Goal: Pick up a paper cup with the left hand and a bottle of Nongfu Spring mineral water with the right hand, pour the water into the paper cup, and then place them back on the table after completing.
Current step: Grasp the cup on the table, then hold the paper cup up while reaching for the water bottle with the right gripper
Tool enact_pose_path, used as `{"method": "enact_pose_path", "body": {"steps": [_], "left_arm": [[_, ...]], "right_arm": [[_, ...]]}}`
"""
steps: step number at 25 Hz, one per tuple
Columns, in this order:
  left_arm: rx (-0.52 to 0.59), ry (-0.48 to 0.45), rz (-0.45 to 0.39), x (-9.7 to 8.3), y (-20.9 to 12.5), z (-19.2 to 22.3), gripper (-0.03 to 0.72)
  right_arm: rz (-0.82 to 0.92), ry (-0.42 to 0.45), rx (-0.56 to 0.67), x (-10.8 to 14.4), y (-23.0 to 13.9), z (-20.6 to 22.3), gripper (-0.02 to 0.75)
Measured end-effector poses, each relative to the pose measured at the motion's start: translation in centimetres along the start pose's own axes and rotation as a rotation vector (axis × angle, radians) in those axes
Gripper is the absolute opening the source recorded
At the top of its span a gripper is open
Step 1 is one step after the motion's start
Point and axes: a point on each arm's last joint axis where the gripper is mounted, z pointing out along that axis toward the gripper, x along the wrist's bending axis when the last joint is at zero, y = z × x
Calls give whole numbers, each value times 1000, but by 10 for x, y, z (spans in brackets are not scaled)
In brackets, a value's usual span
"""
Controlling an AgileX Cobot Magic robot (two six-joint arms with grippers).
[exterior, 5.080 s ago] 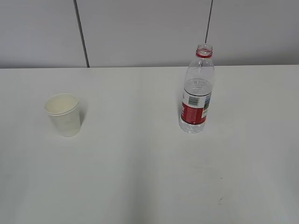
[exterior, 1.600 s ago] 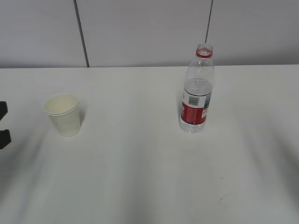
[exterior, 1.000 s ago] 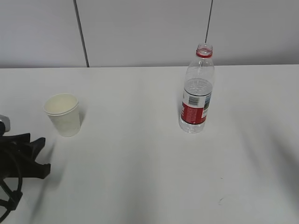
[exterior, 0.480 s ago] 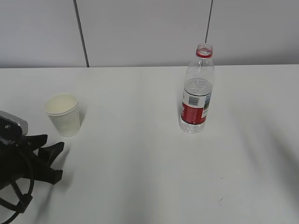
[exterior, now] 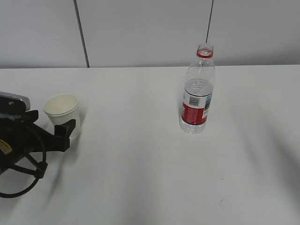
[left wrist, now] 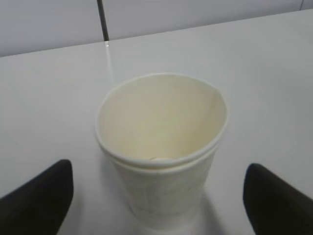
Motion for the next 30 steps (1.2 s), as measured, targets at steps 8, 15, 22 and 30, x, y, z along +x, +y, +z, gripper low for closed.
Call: {"method": "enact_pose_path", "body": {"steps": [8,15,22,30], "left_arm": [[29,-1,-45,1,-16,29,635],[-6,1,-47,3,-15,54,613],[8,7,-50,4,-23,62,533],[4,7,-50,4,-22,62,363]], "right_arm": [[0,1,-7,0,1,0,534],[0,1,-9,0,1,0,534],[0,1,-9,0,1,0,534],[0,1,-6,0,0,1,534]]}}
